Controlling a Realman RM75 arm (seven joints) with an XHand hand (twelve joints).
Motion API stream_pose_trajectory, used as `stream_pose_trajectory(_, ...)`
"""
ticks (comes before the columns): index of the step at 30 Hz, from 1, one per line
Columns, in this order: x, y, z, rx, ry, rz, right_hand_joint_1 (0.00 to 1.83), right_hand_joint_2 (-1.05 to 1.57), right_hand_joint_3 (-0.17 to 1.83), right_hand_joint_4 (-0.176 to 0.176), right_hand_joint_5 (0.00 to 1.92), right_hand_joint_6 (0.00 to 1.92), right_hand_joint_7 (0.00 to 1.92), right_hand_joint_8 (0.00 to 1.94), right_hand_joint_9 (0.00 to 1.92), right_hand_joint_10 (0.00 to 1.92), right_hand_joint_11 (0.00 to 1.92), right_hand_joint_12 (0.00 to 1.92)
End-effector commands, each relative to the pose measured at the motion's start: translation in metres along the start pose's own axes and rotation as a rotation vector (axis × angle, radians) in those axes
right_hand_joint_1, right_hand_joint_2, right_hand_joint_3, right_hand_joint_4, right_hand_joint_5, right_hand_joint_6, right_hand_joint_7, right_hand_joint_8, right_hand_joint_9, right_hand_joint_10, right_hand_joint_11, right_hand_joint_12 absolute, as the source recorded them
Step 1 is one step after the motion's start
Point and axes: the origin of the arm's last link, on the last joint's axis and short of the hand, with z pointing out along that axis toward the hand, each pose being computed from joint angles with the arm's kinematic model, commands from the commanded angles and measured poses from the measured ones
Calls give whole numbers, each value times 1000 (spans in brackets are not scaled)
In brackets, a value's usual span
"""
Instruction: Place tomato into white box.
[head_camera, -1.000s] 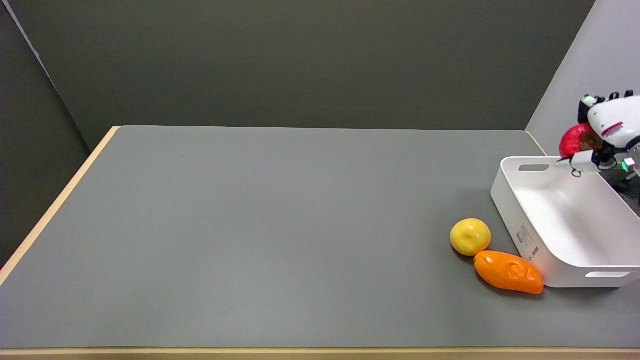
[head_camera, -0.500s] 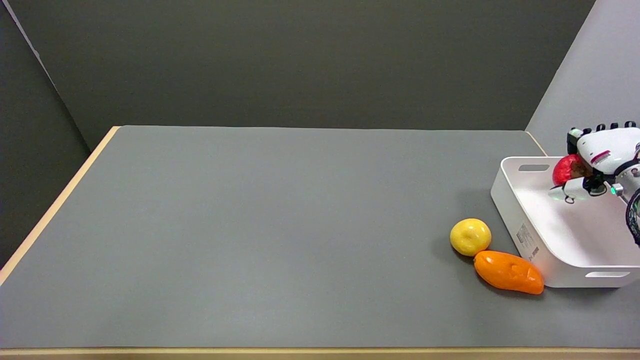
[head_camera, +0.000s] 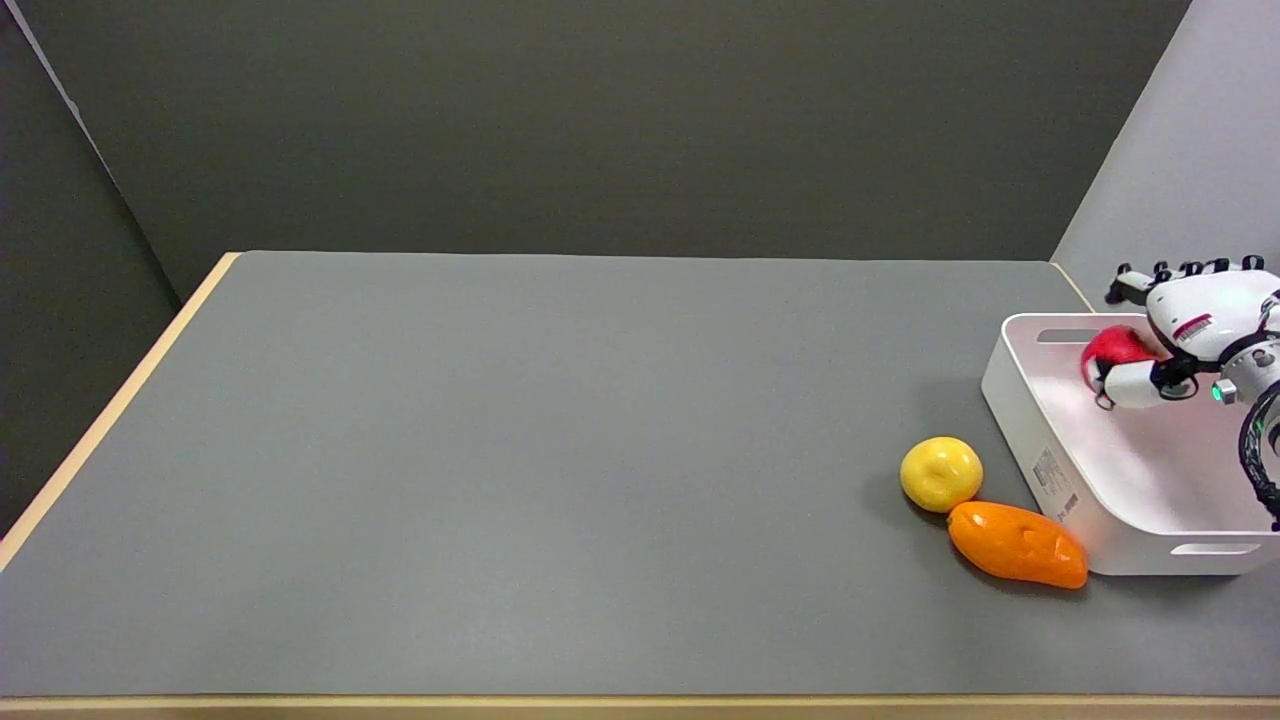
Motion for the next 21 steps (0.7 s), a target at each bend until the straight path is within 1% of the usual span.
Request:
stream_pose_trajectory(1,8,-3,-9,-26,27,45,345,648,975,94,216,504,251,368,246,698,228,1291)
stream_pose_trajectory(3,9,-3,-11,-28,30,46,353,677,906,96,219,471,248,333,232,680,200,1293)
stream_pose_trajectory(5,11,-4,-13,-33,37,48,305,635,1004,102,201,493,232,352,221,675,207,1255)
stream_pose_trajectory(9,18,-5,-15,-39,58,79,265,625,1001,108,196,489,217,345,185,650,176,1212)
stream_pose_trajectory(11,25,-7,-15,-46,79,120,219,612,996,108,171,469,158,322,120,610,106,1135)
stream_pose_trajectory(14,44,-10,-15,-48,138,195,184,630,893,100,122,380,51,236,47,523,-1,1118)
stream_pose_trajectory(15,52,-13,-14,-38,165,230,153,590,944,96,67,358,25,167,21,461,-1,1046)
stream_pose_trajectory(17,67,-22,-7,9,201,290,168,585,990,93,33,299,2,113,3,379,-1,953)
stream_pose_trajectory(19,89,-47,7,126,246,340,129,569,965,89,26,234,-1,44,0,297,-1,903)
stream_pose_trajectory(20,95,-53,11,151,259,346,104,559,950,87,23,209,-1,13,-1,263,-1,885)
stream_pose_trajectory(21,104,-67,17,205,276,356,99,560,950,87,22,206,-1,8,-1,252,-1,876)
